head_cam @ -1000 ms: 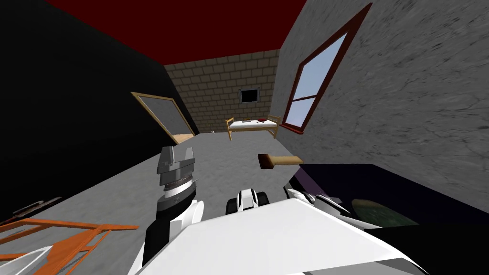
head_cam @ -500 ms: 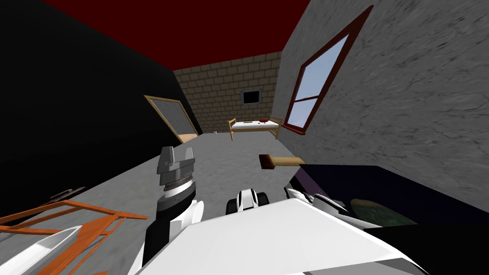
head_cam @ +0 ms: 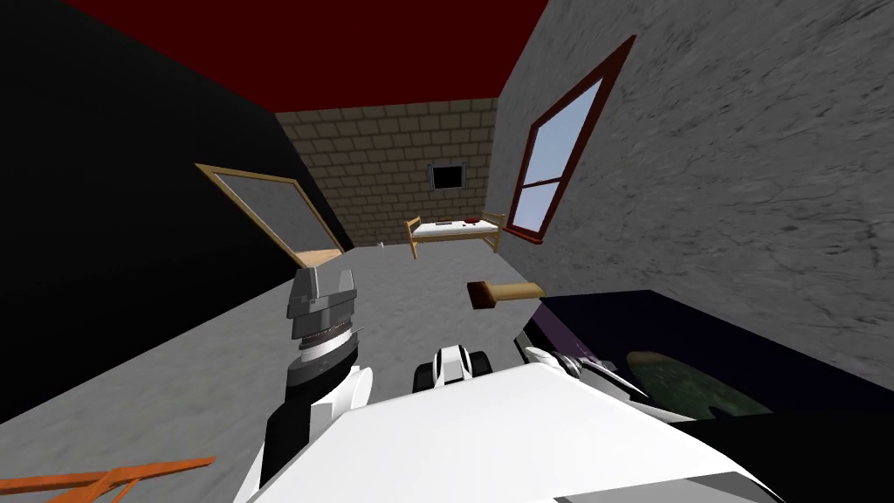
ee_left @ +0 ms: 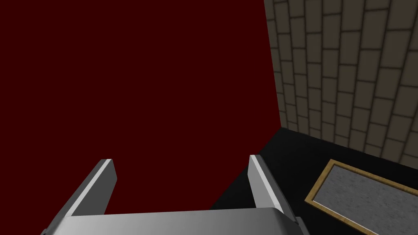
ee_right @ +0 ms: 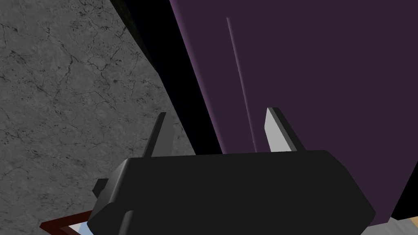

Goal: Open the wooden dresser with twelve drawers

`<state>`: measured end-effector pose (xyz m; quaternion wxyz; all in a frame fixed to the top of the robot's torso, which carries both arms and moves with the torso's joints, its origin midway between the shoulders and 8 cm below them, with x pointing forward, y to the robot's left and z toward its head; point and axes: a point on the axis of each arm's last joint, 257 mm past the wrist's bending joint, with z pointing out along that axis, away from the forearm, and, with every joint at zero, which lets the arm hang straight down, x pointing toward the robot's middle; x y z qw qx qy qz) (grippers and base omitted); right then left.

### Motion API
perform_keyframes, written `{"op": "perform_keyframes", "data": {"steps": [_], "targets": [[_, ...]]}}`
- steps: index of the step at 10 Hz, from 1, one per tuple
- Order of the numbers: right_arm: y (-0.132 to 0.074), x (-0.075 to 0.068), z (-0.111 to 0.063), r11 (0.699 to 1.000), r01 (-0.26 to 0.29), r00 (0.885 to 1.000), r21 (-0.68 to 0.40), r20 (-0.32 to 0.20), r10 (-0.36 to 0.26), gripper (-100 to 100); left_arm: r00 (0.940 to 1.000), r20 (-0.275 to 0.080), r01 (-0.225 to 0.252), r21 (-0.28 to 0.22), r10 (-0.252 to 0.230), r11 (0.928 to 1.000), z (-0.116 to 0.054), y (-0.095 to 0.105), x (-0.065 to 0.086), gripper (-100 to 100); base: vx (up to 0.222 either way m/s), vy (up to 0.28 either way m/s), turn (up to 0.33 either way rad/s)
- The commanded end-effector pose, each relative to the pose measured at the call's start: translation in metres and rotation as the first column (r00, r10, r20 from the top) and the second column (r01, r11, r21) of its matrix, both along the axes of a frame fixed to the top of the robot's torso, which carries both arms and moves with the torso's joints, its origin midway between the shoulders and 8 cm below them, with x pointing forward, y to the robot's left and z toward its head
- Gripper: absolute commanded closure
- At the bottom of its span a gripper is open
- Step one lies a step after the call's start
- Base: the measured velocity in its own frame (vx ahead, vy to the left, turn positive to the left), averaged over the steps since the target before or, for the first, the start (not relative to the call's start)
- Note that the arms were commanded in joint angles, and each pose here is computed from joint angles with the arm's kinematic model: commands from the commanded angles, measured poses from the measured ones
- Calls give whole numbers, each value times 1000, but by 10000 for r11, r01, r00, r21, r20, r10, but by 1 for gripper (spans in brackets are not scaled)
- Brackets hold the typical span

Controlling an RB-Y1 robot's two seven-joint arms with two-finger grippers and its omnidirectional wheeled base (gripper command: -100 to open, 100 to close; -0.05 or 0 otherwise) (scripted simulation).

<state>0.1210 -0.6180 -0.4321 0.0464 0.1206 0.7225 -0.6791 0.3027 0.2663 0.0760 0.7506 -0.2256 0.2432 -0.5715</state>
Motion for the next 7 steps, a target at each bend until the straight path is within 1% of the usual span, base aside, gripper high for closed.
{"op": "perform_keyframes", "data": {"steps": [1,2,3,4,5,6,7], "targets": [[-4,10,-5,9976,-671,9977,141,130,669,100,10000,1,1,0,-1,10000,0,0,0,0,179,41,-432],[-4,18,-1,9954,-963,9953,5,65,963,100,10000,0,-1,0,1,10000,0,0,0,0,152,46,-264],[-4,23,1,9932,-1160,9932,-86,19,1161,100,10000,1,1,0,-1,10000,0,0,0,0,49,23,-37],[-4,25,-4,9899,-1416,9898,101,148,1414,100,10000,2,2,0,-2,10000,0,0,0,0,103,32,-327],[-4,31,-1,9855,-1695,9855,-47,36,1695,100,10000,0,0,0,0,10000,0,0,0,0,115,37,-258],[-4,36,1,9832,-1824,9832,-86,43,1824,100,10000,1,1,1,-1,10000,0,0,0,0,48,15,-63],[-3,39,-4,9775,-2108,9774,73,161,2107,100,10000,2,2,1,-2,10000,0,0,0,0,103,37,-341]]}}
